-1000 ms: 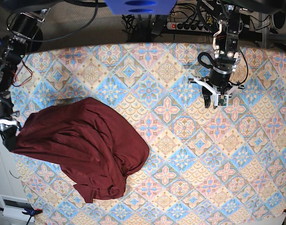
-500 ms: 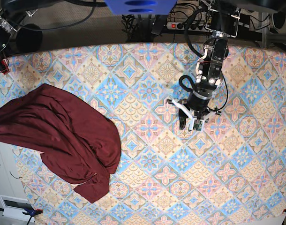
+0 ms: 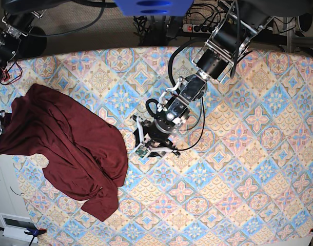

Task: Layout the t-shirt on the table in an organized manner, then fold the t-shirt properly
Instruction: 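Drag the held shirt with the right gripper toward the table edge, then grasp the shirt's loose edge with the left gripper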

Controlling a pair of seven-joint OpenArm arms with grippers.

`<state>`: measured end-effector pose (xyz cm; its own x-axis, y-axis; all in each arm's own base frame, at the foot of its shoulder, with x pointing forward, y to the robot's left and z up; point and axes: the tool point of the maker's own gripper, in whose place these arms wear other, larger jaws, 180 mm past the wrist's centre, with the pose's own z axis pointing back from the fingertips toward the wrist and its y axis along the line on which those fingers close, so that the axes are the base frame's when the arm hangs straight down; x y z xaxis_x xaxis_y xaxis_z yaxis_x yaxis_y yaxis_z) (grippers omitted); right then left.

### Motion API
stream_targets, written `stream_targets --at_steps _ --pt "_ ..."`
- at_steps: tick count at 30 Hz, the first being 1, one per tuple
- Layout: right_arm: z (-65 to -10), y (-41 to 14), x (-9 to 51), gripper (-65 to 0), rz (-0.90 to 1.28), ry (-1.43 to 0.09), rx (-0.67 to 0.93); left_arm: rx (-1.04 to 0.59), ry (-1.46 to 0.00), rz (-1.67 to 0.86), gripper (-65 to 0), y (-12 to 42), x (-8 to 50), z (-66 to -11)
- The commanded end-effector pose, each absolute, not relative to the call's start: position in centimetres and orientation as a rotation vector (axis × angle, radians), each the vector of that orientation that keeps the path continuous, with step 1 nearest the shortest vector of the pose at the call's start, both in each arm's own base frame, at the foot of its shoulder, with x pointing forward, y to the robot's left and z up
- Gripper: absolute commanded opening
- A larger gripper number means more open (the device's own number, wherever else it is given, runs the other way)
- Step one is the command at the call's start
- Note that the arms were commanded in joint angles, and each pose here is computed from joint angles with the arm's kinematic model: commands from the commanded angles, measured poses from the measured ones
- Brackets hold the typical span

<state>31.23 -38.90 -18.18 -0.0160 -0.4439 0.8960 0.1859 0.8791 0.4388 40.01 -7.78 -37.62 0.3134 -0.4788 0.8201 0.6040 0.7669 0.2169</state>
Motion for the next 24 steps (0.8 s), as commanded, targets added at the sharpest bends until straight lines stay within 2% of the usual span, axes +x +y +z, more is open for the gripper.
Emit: stream_targets --at_steps 1,12,16,24 --pt "-15.9 -39.1 31.5 -64.3 -0.47 -1.574 0.203 -0.119 -1.078 -0.753 -38.9 -8.9 41.4 -36.1" --pt "-16.5 -38.9 31.4 -64.3 -0.49 -1.57 0.218 0.001 -1.014 -1.082 -38.9 -13.1 42.7 -40.1" --pt "-16.5 -38.9 31.4 -64.3 -0.49 -1.57 0.218 0.008 -1.035 -1.183 -38.9 -14.5 42.4 -40.5" --pt "-17.2 -39.3 31.4 -64.3 -0.511 -1.554 0.218 0.041 -1.015 -1.302 -41.3 -14.7 41.5 -41.9"
